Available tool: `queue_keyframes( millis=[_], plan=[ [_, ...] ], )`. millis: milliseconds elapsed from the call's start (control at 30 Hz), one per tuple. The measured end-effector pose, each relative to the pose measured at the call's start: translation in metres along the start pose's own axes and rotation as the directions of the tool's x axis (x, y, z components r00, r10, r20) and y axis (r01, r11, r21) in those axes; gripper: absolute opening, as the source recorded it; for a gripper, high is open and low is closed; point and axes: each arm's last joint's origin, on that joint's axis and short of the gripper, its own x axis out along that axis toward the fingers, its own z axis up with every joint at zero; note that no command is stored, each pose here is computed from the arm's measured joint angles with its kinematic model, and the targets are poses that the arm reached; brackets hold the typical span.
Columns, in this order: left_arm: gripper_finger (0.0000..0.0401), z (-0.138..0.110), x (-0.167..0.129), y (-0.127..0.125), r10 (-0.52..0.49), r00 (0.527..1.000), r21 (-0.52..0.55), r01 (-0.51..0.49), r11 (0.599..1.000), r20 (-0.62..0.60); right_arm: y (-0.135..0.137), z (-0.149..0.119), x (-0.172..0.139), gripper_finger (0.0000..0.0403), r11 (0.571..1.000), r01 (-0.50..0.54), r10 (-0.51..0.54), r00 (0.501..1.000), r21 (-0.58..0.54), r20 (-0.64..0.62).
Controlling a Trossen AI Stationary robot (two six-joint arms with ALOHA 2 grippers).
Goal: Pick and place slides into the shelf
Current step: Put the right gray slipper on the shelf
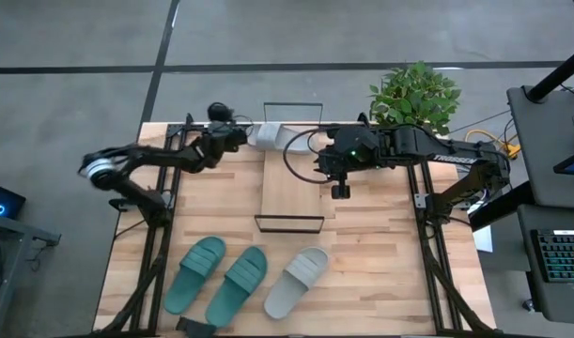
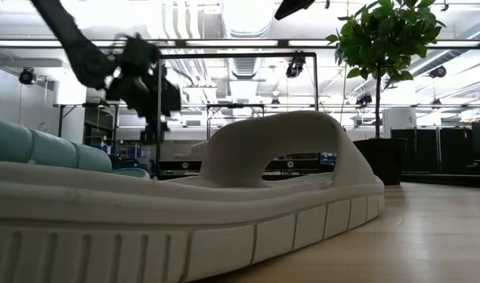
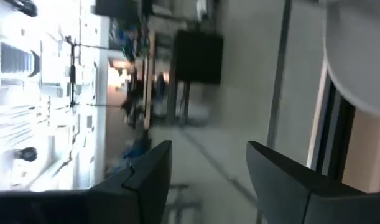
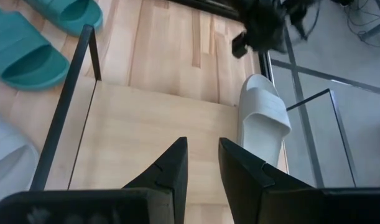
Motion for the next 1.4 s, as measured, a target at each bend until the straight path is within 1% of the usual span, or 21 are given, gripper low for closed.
queue_keyframes(
  millis=[67,133,200,233,267,333,400,467,567,633,700,800,867,900,933,1000,1100,1133,1167,1267,1400],
  plan=[
    [0.0181,-0.005,-0.012,0.015,0.038,0.999,-0.069,-0.036,0.997,0.034,0.0,-0.001,0.002,0.0082,1.0,-0.001,0.001,1.0,-0.004,-0.006],
    [0.0172,-0.011,-0.025,0.026,0.027,0.996,-0.143,-0.014,0.99,0.09,0.001,-0.002,0.002,0.0082,1.0,-0.002,0.002,1.0,-0.007,-0.009],
    [0.0162,-0.015,-0.039,0.032,-0.053,0.978,-0.224,0.098,0.97,0.202,0.001,-0.001,0.003,0.0082,1.0,0.002,-0.002,1.0,-0.015,0.005],
    [0.0155,-0.017,-0.045,0.033,-0.106,0.956,-0.27,0.182,0.946,0.273,0.0,0.0,0.004,0.0082,1.0,0.007,-0.007,1.0,-0.023,0.019],
    [0.0148,-0.02,-0.052,0.036,-0.155,0.925,-0.303,0.267,0.915,0.348,0.0,0.001,0.005,0.0082,0.999,0.013,-0.012,0.999,-0.033,0.035],
    [0.0131,-0.023,-0.064,0.041,-0.231,0.836,-0.333,0.431,0.839,0.498,0.0,0.004,0.007,0.0082,0.998,0.025,-0.021,0.998,-0.061,0.066],
    [0.0112,-0.025,-0.074,0.046,-0.255,0.761,-0.342,0.529,0.777,0.596,-0.001,0.006,0.008,0.0082,0.995,0.041,-0.032,0.995,-0.09,0.099],
    [0.0088,-0.028,-0.082,0.049,-0.262,0.712,-0.336,0.581,0.742,0.651,-0.002,0.008,0.008,0.0082,0.991,0.065,-0.051,0.992,-0.117,0.119],
    [0.0044,-0.033,-0.091,0.047,-0.263,0.659,-0.312,0.622,0.718,0.705,-0.004,0.008,0.011,0.0082,0.981,0.114,-0.096,0.988,-0.157,0.119],
    [0.0015,-0.035,-0.095,0.045,-0.277,0.612,-0.284,0.659,0.696,0.741,-0.007,0.006,0.015,0.0082,0.975,0.129,-0.108,0.986,-0.181,0.125],
    [0.0006,-0.036,-0.097,0.042,-0.288,0.568,-0.25,0.686,0.683,0.771,-0.01,0.003,0.021,0.0082,0.972,0.14,-0.119,0.986,-0.191,0.119],
    [0.001,-0.038,-0.099,0.036,-0.31,0.522,-0.212,0.717,0.664,0.795,-0.015,-0.005,0.032,0.0082,0.971,0.145,-0.128,0.987,-0.188,0.099],
    [0.001,-0.039,-0.099,0.033,-0.319,0.518,-0.218,0.732,0.646,0.794,-0.019,-0.012,0.041,0.0082,0.972,0.158,-0.144,0.985,-0.173,0.09],
    [0.001,-0.039,-0.099,0.032,-0.315,0.518,-0.238,0.744,0.624,0.795,-0.021,-0.016,0.046,0.0082,0.972,0.165,-0.152,0.985,-0.169,0.087],
    [0.001,-0.039,-0.099,0.032,-0.307,0.518,-0.267,0.761,0.591,0.798,-0.023,-0.021,0.051,0.0082,0.97,0.172,-0.16,0.984,-0.173,0.082],
    [0.0011,-0.038,-0.098,0.035,-0.281,0.518,-0.336,0.797,0.502,0.808,-0.026,-0.029,0.061,0.0082,0.961,0.188,-0.176,0.981,-0.203,0.077],
    [0.0011,-0.036,-0.099,0.04,-0.232,0.515,-0.43,0.839,0.335,0.825,-0.031,-0.037,0.072,0.0082,0.932,0.232,-0.21,0.972,-0.278,0.105],
    [0.0011,-0.035,-0.099,0.042,-0.213,0.514,-0.447,0.845,0.294,0.831,-0.033,-0.039,0.074,0.0082,0.921,0.246,-0.22,0.968,-0.303,0.116],
    [0.0011,-0.035,-0.1,0.043,-0.198,0.512,-0.456,0.848,0.269,0.836,-0.034,-0.04,0.075,0.0082,0.91,0.261,-0.231,0.964,-0.323,0.129],
    [0.0011,-0.036,-0.101,0.045,-0.168,0.508,-0.458,0.849,0.265,0.845,-0.038,-0.041,0.079,0.0091,0.871,0.277,-0.222,0.959,-0.405,0.179],
    [0.0011,-0.036,-0.103,0.046,-0.158,0.506,-0.456,0.848,0.269,0.848,-0.043,-0.045,0.082,0.0119,0.824,0.288,-0.202,0.954,-0.489,0.221]
  ],
)
